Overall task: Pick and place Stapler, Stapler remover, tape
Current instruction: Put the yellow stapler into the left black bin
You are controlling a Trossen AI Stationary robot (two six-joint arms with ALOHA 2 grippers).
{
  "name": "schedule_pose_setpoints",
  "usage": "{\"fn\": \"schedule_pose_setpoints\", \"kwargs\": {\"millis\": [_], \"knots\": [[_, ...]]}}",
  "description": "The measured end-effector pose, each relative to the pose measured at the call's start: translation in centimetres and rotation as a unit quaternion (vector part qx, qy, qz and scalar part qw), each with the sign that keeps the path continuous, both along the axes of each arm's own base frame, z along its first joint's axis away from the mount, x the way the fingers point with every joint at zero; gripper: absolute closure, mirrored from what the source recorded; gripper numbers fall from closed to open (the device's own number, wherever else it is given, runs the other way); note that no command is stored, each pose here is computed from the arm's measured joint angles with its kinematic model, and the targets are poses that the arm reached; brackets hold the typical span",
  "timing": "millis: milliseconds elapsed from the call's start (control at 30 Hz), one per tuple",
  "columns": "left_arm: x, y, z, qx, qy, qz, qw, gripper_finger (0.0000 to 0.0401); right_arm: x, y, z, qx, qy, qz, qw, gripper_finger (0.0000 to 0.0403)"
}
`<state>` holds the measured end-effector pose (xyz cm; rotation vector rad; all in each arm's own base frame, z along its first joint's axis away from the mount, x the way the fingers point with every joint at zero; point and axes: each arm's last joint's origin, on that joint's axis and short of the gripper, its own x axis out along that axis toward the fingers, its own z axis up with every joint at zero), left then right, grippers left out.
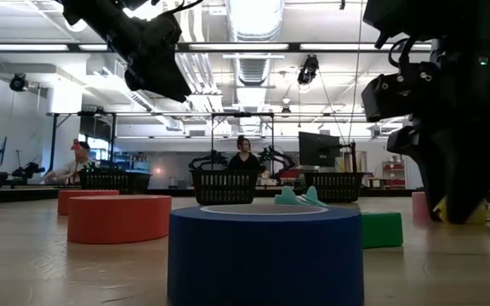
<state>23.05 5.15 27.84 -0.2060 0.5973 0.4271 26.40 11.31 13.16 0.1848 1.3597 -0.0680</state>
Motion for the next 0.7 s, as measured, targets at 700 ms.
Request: {"fn": "schedule_pose_setpoints", "kwargs": {"millis": [700], "knots": [[0.2,-1.1,0.0,0.017,0.009,-0.063,0.998,0.0223,3.1,0.1,3.4,-0.012,-0.172,-0.007,0.985,0.0335]]}}
